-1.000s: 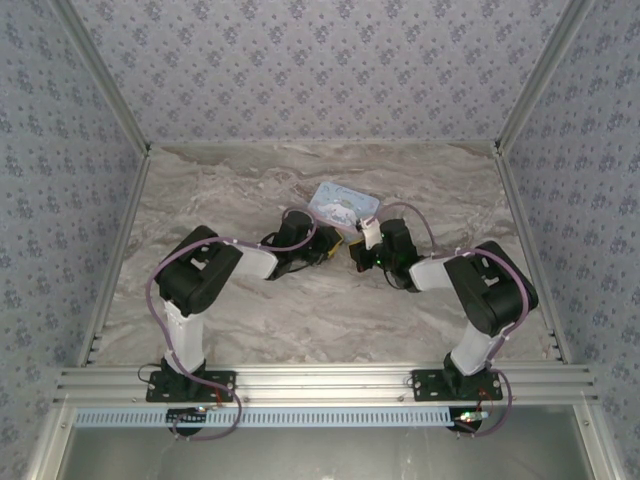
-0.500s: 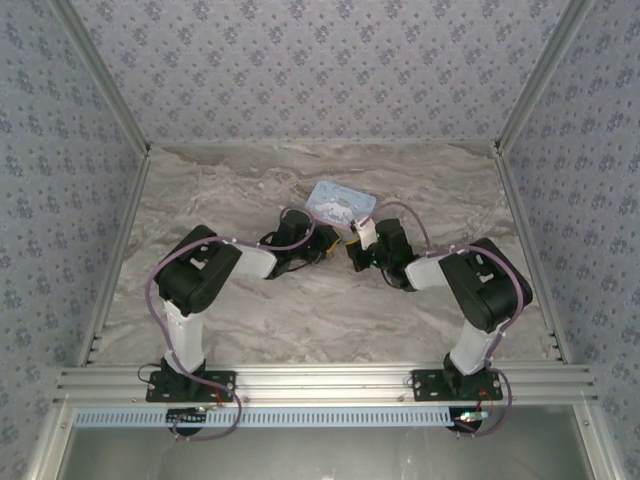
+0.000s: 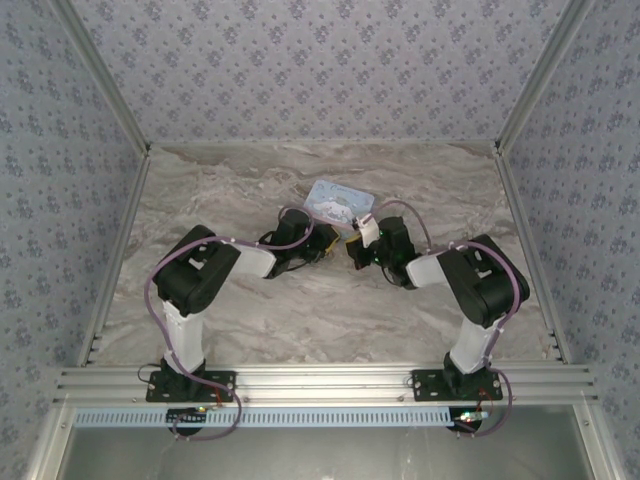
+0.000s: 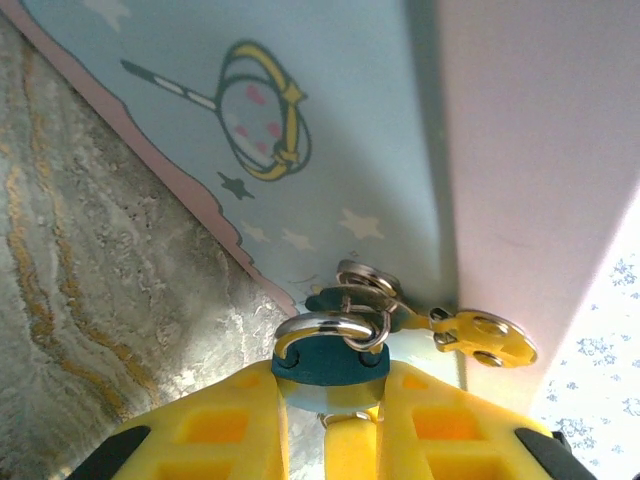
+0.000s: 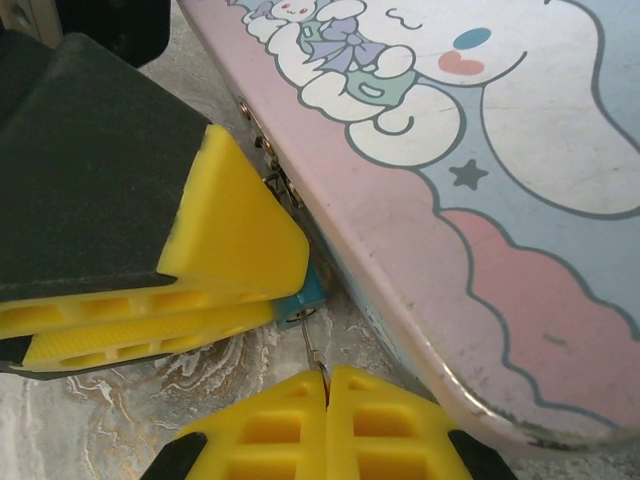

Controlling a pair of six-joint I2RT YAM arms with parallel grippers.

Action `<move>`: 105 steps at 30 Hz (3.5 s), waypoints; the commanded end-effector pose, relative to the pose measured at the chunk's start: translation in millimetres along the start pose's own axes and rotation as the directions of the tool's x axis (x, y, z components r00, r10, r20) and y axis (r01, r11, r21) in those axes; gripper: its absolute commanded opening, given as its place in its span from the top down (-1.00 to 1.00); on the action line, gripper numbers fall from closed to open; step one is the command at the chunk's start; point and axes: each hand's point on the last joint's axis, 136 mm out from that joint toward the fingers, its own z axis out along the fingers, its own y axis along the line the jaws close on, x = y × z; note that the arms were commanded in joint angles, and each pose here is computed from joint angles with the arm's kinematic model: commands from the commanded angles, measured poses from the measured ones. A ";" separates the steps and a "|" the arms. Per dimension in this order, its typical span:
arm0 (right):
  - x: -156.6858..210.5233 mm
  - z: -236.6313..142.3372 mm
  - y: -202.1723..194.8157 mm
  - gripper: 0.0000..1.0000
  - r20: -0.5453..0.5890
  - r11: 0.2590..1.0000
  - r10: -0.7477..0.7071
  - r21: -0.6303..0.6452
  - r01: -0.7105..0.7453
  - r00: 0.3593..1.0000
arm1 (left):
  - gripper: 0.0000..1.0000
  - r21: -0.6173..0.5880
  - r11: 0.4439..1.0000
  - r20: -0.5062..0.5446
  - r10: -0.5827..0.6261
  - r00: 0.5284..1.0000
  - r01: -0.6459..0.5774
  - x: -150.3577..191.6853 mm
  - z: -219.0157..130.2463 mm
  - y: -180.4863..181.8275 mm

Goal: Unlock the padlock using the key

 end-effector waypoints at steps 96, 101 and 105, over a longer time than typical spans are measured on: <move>-47.4 3.7 57.2 1.00 -0.046 0.606 0.787 -0.135 -0.784 0.616 | 0.12 0.101 0.994 -0.019 -0.039 0.999 0.041 -13.1 -40.6 -6.3; -53.0 3.3 60.8 1.00 -0.047 0.591 0.797 -0.148 -0.793 0.602 | 0.22 0.109 0.993 -0.024 -0.045 0.999 0.047 -12.5 -36.6 -8.1; -56.4 1.9 62.9 1.00 -0.047 0.579 0.805 -0.154 -0.800 0.592 | 0.30 0.104 0.993 -0.025 -0.051 0.998 0.054 -12.0 -34.8 -5.8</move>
